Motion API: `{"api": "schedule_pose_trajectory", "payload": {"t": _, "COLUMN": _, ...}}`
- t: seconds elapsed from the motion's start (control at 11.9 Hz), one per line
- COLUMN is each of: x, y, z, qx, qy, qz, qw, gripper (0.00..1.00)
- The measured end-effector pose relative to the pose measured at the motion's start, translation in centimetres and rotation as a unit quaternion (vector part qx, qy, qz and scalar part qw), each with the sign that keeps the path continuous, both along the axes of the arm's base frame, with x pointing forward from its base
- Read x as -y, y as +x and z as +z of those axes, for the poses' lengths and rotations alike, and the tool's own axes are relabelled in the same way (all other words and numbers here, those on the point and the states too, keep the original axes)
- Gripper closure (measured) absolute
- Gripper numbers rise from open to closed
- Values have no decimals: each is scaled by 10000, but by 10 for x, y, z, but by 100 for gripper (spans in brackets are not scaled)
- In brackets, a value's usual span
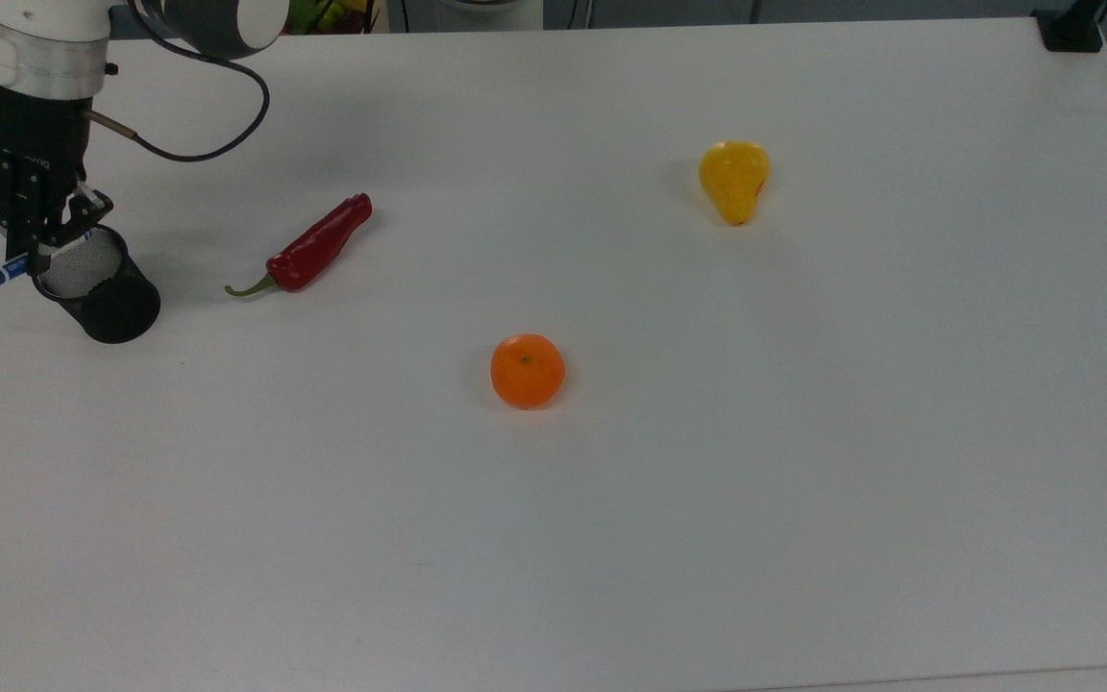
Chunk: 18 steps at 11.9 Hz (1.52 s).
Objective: Place marker
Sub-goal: 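Tilt the marker upright and lower it into the pen cup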
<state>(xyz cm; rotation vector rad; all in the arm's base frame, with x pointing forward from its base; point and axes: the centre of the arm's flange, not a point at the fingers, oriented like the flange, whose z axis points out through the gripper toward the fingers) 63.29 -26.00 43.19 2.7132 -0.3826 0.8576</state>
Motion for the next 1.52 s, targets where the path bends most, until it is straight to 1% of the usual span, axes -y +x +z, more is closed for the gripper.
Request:
{"api": "schedule_pose_trajectory", "payload": {"t": 0.25, "x": 4, "y": -11, "z": -25, "qx": 131, "qy": -116, "qz": -39, "qw": 9998, "gripper": 83}}
{"api": "schedule_pose_trajectory", "payload": {"t": 0.51, "x": 3, "y": -18, "z": -41, "qx": 5, "qy": -133, "qz": 27, "qw": 9999, "gripper": 83}}
{"api": "schedule_pose_trajectory", "payload": {"t": 0.93, "x": 3, "y": -20, "z": -44, "qx": -54, "qy": -168, "qz": 94, "qw": 9998, "gripper": 83}}
{"api": "schedule_pose_trajectory", "payload": {"t": 1.09, "x": 3, "y": -20, "z": -44, "qx": -52, "qy": -169, "qz": 95, "qw": 9998, "gripper": 79}}
{"api": "schedule_pose_trajectory", "payload": {"t": 1.26, "x": 3, "y": -20, "z": -44, "qx": -50, "qy": -169, "qz": 95, "qw": 9998, "gripper": 73}}
{"api": "schedule_pose_trajectory", "payload": {"t": 1.35, "x": 3, "y": -20, "z": -44, "qx": -49, "qy": -169, "qz": 95, "qw": 9998, "gripper": 66}}
{"api": "schedule_pose_trajectory", "payload": {"t": 1.43, "x": 3, "y": -20, "z": -43, "qx": -43, "qy": -169, "qz": 95, "qw": 9998, "gripper": 50}}
{"api": "schedule_pose_trajectory", "payload": {"t": 1.52, "x": 3, "y": -20, "z": -42, "qx": -35, "qy": -169, "qz": 94, "qw": 9998, "gripper": 41}}
